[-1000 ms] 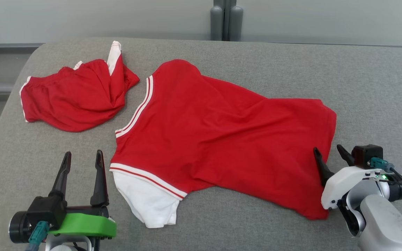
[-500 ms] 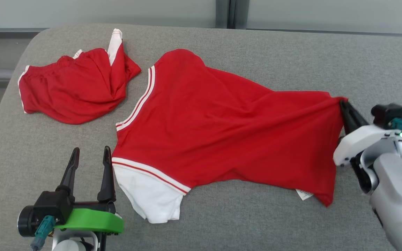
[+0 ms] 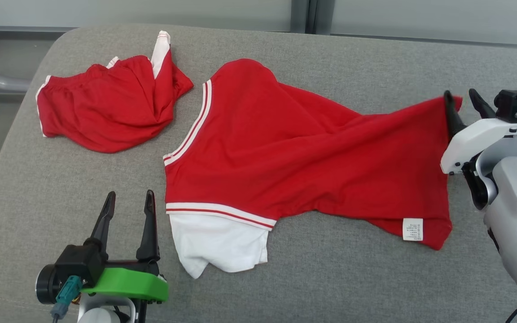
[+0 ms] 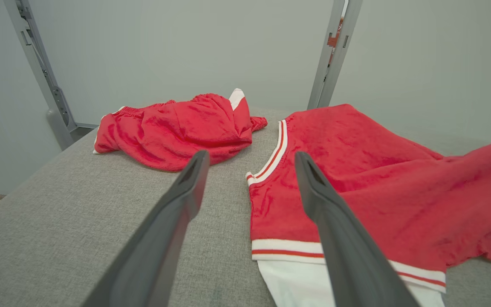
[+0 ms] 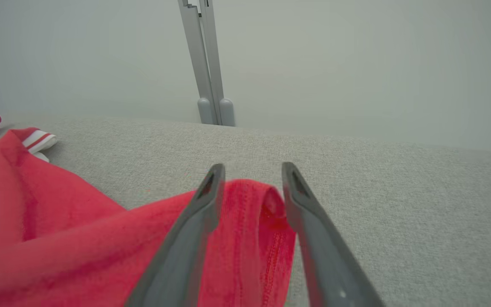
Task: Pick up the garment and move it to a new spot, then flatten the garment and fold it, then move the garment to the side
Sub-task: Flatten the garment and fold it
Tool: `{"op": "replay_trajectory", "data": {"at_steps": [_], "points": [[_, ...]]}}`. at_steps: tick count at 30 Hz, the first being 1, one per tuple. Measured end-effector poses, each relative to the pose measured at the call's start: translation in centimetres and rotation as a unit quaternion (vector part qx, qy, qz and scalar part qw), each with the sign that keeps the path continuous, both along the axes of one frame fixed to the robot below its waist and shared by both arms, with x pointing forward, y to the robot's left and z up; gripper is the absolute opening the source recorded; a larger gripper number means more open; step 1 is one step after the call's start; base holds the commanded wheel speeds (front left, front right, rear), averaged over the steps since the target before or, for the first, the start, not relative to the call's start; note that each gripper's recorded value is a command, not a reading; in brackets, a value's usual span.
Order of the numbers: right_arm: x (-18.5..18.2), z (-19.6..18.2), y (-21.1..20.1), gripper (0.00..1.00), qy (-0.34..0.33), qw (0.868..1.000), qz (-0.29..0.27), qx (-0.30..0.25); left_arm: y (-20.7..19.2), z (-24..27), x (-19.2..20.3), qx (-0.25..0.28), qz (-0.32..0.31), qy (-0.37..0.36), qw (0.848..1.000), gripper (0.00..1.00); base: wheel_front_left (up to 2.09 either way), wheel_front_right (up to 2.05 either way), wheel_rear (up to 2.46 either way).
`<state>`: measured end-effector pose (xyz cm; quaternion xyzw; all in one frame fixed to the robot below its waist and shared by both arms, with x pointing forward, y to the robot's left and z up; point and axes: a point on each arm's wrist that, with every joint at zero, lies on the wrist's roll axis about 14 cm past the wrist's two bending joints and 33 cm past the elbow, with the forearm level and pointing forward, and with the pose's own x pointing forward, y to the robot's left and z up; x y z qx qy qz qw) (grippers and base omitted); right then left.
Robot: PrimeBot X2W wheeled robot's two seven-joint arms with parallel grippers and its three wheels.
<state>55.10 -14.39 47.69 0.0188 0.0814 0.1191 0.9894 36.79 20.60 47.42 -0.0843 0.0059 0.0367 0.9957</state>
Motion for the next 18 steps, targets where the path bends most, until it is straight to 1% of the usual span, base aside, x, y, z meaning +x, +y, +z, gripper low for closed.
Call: {"op": "replay_trajectory", "data": {"at_steps": [3,6,10,18], "points": [[-0.3,-0.1,0.1,1.00,0.000,1.000,0.001,0.002,-0.2,0.0,0.1,-0.001,-0.002,0.000,1.000,1.00,0.00,0.00,0.00],[-1.1,-0.2,-0.8,1.00,-0.002,1.000,-0.008,0.012,-0.5,0.1,0.3,0.000,-0.006,-0.003,1.000,1.00,0.00,0.00,0.00],[-2.1,2.2,-1.9,1.00,-0.047,0.998,-0.014,0.027,-0.6,0.3,0.5,0.006,-0.010,-0.006,1.000,1.00,0.00,0.00,0.00],[-7.7,4.4,-3.9,1.00,-0.104,0.993,-0.034,0.050,-0.8,1.0,0.4,0.016,-0.019,-0.018,1.000,1.00,0.00,0.00,0.00]]}}
